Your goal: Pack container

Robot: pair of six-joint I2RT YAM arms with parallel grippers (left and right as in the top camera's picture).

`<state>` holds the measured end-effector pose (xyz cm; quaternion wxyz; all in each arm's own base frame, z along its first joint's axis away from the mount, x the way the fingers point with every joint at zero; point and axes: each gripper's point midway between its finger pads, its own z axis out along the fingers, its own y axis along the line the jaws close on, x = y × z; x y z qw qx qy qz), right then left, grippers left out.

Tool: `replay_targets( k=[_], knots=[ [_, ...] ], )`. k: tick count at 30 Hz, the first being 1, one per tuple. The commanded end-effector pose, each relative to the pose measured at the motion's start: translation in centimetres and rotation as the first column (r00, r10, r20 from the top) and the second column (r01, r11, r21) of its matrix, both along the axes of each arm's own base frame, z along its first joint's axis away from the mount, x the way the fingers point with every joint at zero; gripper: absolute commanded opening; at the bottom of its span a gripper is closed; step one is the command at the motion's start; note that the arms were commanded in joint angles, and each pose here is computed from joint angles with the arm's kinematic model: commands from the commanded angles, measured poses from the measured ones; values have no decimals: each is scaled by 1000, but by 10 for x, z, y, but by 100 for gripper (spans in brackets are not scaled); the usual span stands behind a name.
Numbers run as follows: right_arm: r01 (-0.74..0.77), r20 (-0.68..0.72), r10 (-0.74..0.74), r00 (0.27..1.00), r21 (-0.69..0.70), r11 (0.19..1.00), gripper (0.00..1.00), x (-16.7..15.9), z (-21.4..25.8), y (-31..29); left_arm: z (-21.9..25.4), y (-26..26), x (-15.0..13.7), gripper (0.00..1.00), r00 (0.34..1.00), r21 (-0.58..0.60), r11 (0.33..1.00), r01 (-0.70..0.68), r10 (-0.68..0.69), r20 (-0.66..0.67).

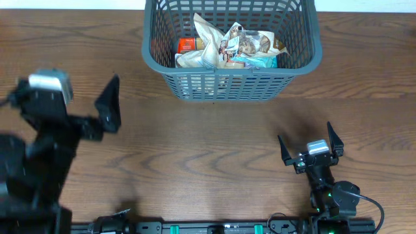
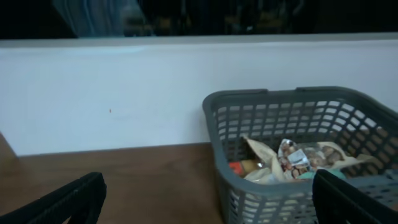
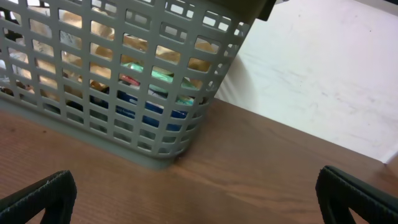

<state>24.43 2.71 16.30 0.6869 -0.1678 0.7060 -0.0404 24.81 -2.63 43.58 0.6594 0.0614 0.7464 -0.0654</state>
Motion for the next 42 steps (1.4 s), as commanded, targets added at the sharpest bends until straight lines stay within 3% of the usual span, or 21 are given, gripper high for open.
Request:
replay_targets(
  k=[1,10,22,29,42],
  knots=[
    [4,4,-4,1000,-4,1000,99,0,0,-2,-6,-9,-17,99,998,3,999,39,-39,49],
    [4,4,-4,1000,-4,1000,99,0,0,-2,-48,-20,-43,99,984,11,996,88,-89,155],
    [4,5,-4,1000,-4,1000,99,0,0,-2,-107,-21,-13,99,996,6,996,90,-90,1],
    [4,5,-4,1000,-4,1000,99,0,0,-2,-115,-22,-10,99,995,4,995,95,-95,-11],
    [5,4,-5,1000,-4,1000,99,0,0,-2,-149,-18,-30,99,988,14,997,77,-78,133]
  ],
)
